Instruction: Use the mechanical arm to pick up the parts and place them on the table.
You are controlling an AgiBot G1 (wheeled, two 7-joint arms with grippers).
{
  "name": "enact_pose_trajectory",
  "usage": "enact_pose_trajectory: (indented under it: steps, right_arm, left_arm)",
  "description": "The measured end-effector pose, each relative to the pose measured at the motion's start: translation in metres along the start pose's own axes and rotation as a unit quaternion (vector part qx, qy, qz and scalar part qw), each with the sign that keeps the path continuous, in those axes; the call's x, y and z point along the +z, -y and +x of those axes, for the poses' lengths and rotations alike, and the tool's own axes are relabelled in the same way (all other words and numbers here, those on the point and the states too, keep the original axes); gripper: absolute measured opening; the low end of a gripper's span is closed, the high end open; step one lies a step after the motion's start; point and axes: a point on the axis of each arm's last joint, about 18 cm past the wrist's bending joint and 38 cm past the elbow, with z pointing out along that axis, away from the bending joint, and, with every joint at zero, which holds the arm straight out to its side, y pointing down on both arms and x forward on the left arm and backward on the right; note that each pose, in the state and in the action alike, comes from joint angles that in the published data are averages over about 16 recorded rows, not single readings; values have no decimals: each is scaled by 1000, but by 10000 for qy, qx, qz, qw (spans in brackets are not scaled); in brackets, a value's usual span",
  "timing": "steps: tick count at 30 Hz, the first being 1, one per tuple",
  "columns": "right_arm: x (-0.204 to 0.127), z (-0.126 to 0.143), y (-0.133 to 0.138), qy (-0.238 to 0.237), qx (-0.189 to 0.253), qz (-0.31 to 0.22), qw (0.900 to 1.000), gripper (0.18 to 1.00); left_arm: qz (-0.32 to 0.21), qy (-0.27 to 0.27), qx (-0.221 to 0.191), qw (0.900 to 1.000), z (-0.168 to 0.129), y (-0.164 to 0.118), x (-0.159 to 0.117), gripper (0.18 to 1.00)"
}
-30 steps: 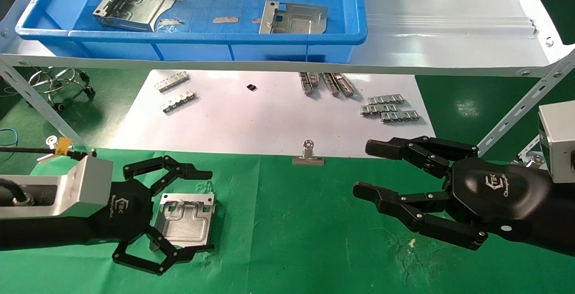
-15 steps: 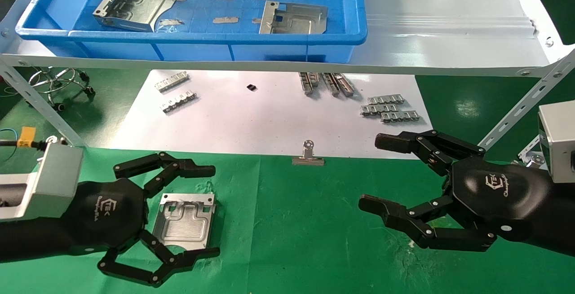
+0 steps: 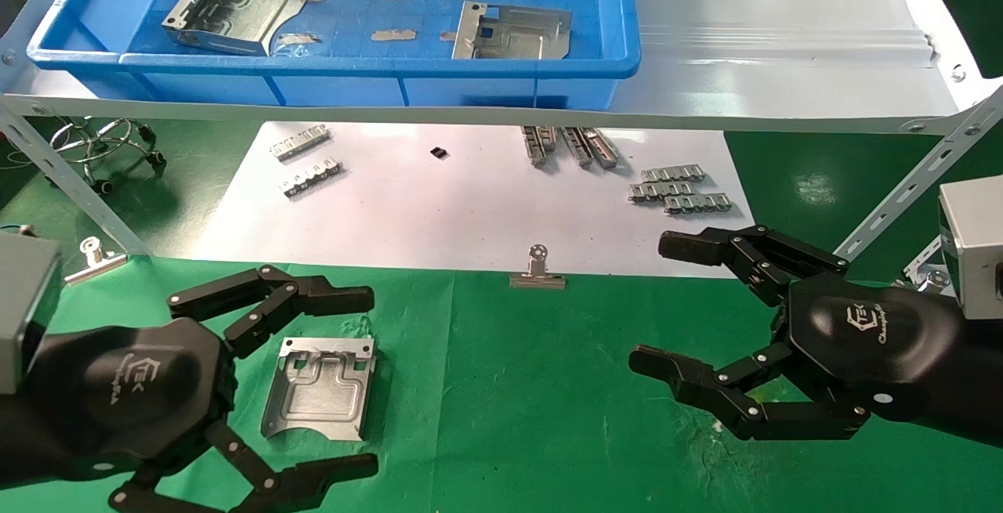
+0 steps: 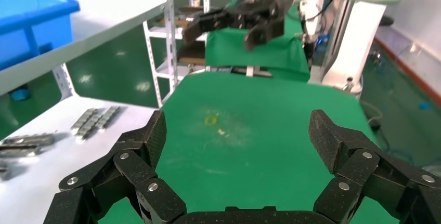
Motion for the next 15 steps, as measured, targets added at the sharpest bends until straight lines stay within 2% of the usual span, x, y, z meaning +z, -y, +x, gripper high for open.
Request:
enact_pose_trajectory:
  steps: [15]
  right_arm:
    - [0, 0, 0, -2, 1, 0, 10000, 1001]
  left_arm:
    - [161, -54, -111, 9998, 7, 7, -1, 1001]
